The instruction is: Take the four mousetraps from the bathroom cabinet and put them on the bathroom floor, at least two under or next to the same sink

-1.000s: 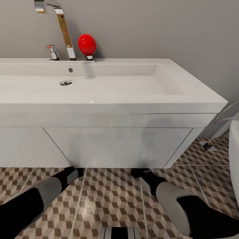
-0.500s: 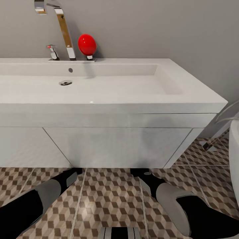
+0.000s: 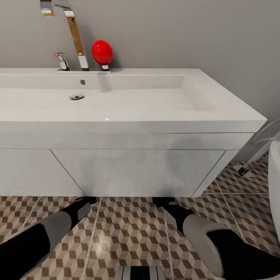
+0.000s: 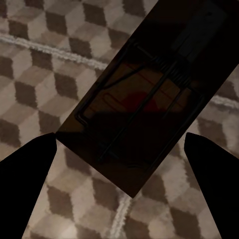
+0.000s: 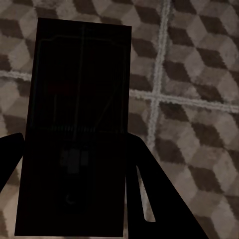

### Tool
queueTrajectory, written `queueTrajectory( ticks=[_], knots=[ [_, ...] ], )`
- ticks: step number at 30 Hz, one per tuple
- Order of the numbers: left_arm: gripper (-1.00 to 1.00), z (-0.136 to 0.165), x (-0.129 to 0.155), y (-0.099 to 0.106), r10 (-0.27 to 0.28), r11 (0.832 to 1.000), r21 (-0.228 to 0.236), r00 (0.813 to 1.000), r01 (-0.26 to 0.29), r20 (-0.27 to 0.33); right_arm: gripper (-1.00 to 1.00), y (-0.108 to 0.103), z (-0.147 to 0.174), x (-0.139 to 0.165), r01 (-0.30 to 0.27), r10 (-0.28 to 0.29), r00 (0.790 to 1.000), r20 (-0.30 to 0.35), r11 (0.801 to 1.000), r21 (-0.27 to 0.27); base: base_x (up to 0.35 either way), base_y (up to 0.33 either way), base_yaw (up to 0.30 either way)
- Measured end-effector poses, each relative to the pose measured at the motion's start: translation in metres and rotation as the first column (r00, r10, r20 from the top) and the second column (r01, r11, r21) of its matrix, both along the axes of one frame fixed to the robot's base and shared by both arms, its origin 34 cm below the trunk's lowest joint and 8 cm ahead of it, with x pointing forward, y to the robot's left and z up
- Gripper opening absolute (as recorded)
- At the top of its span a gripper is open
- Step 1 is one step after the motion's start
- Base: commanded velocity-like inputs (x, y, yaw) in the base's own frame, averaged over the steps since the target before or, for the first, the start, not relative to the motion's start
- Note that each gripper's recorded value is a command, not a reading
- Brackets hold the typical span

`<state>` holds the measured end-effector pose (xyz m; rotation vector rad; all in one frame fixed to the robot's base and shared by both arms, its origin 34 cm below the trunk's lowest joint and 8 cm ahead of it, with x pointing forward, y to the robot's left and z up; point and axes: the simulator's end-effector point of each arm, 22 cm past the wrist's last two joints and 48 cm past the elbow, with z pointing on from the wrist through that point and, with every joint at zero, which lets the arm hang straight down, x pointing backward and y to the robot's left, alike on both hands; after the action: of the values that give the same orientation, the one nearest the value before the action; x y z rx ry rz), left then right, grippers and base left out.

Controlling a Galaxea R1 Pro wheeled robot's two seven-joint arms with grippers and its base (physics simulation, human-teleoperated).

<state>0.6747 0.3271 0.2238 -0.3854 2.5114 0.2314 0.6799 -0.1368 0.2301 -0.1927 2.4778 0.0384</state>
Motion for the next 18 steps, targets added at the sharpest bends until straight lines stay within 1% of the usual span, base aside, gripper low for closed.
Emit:
queueTrajectory(
  ticks=[8,18],
  knots=[
    [-1.00,-0.0017,0.0028,-0.0005,-0.013,1.000,0.007,1.000,0.013,-0.002,-1.00,0.0005,-0.0017,0.0021,-0.001,0.001,1.000,0.005,1.000,0.001,0.000,0.000,0.000],
    [-1.00,-0.0039,0.0018,0.0001,-0.012,1.000,0.007,1.000,0.012,-0.005,-1.00,0.0010,-0.0024,0.0033,-0.006,0.006,1.000,0.009,1.000,0.000,0.000,0.000,0.000]
  ],
)
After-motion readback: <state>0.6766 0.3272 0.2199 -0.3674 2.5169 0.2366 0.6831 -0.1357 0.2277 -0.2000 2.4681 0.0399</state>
